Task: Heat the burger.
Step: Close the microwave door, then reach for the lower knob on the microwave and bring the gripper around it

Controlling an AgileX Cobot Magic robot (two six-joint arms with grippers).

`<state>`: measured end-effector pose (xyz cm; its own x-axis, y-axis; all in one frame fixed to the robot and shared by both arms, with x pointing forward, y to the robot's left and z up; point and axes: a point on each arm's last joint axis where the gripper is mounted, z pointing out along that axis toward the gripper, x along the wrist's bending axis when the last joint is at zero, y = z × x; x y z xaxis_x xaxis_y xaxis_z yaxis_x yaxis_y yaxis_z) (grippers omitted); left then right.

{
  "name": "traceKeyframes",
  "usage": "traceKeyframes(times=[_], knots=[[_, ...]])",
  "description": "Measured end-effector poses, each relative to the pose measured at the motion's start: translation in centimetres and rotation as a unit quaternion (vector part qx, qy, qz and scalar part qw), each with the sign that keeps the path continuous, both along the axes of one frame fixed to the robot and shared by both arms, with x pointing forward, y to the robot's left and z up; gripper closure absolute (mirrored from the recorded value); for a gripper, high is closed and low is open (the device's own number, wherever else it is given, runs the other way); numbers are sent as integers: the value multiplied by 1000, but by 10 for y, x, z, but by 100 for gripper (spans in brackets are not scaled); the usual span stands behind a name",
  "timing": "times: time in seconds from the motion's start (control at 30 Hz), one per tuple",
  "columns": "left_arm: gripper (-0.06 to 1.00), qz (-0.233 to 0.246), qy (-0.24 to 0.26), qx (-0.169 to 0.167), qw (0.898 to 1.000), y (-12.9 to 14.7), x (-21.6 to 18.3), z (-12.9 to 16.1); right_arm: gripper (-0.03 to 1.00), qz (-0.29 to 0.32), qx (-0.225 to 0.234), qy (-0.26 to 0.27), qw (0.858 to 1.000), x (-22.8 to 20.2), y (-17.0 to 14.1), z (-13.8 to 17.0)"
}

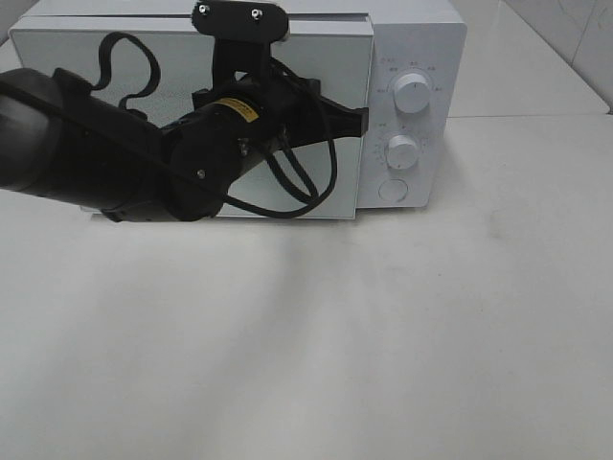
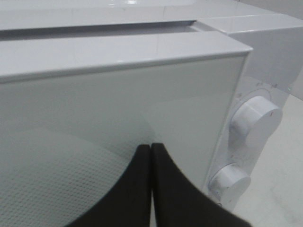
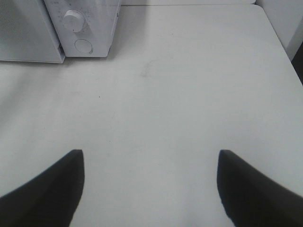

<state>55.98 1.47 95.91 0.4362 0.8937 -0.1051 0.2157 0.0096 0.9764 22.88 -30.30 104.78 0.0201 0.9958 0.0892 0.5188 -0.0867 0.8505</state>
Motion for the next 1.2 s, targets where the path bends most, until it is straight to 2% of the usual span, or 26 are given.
traceKeyframes(times=[0.27, 0.63, 0.83, 1.0, 1.07, 1.2], knots=[[94, -14, 4, 1, 1000, -20, 11, -4, 22, 0, 0, 0, 1000, 0, 0, 0], [94, -13, 15, 18, 1000, -14, 21, -4, 22, 0, 0, 0, 1000, 0, 0, 0], [94, -14, 22, 13, 1000, -13, 19, 2, 22, 0, 0, 0, 1000, 0, 0, 0], [94, 1, 21, 1, 1000, -3, 10, 12, 22, 0, 0, 0, 1000, 0, 0, 0], [94, -11, 41, 11, 999, 3, -10, 10, 22, 0, 0, 0, 1000, 0, 0, 0], [94, -34, 76, 26, 996, 4, -25, 8, 22, 0, 0, 0, 1000, 0, 0, 0]])
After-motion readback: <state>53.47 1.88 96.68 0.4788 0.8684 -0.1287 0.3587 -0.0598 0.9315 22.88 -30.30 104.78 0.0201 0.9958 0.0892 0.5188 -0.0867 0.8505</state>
